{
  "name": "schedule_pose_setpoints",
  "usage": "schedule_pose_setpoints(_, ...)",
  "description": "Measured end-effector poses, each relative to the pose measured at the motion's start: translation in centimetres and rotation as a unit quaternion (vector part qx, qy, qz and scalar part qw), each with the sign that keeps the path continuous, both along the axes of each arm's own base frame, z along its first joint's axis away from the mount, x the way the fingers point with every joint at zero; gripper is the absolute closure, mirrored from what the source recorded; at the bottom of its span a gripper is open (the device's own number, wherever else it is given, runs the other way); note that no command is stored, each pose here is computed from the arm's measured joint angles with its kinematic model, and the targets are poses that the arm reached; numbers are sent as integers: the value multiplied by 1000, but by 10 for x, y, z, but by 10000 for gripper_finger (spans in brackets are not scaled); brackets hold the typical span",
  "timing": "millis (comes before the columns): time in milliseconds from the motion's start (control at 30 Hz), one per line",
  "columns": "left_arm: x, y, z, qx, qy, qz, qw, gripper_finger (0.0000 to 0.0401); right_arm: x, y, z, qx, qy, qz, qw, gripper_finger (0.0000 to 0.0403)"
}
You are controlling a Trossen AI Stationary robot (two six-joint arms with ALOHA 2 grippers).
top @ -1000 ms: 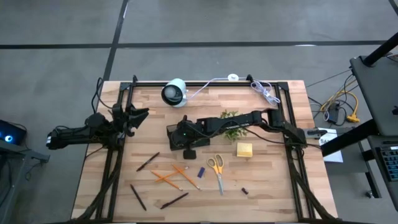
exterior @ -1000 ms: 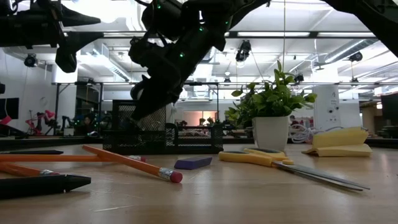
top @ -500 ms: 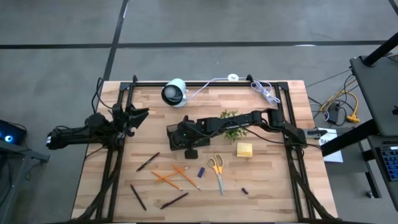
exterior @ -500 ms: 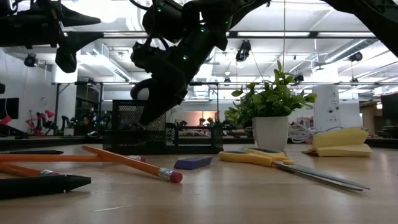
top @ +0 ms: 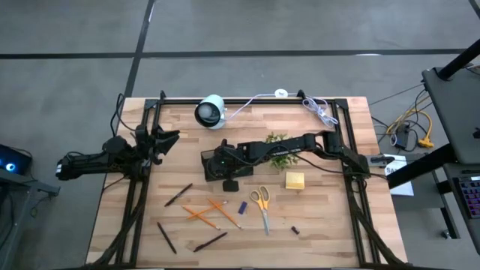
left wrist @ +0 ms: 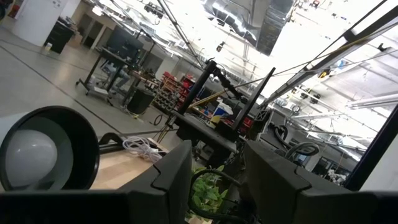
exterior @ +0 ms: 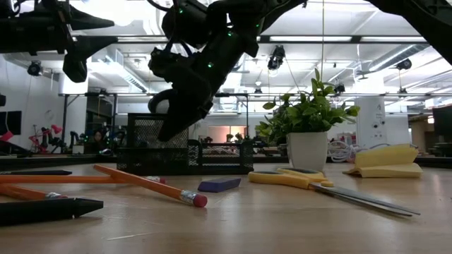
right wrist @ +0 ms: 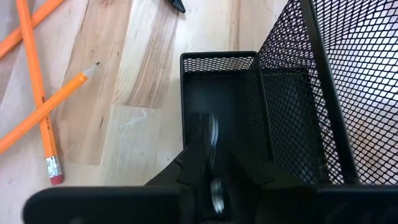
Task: Pick and place office supplies into organizer
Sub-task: Put the right binder clip in the black desk organizer, then put the binder clip in the black desk organizer
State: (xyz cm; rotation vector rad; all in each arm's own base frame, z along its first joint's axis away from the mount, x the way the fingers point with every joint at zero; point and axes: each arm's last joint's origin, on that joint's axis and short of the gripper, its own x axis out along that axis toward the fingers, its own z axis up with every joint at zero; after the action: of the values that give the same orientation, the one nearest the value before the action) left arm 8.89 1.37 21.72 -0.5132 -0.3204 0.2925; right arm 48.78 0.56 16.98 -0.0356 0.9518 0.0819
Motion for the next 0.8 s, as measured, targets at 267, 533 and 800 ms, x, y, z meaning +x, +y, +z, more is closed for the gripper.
schedule_pose_setpoints(267,0,0,0,0,0,0,1000,269,0,0,0,0,0,0,1000,325)
schedule_pose_setpoints(533,0,0,0,0,0,0,1000,269,-2,0,10,23,-8,-31,999,314)
schedule_pose_setpoints(800,0,0,0,0,1,0,1000,269,-12,2,35,28,-9,-37,999,321)
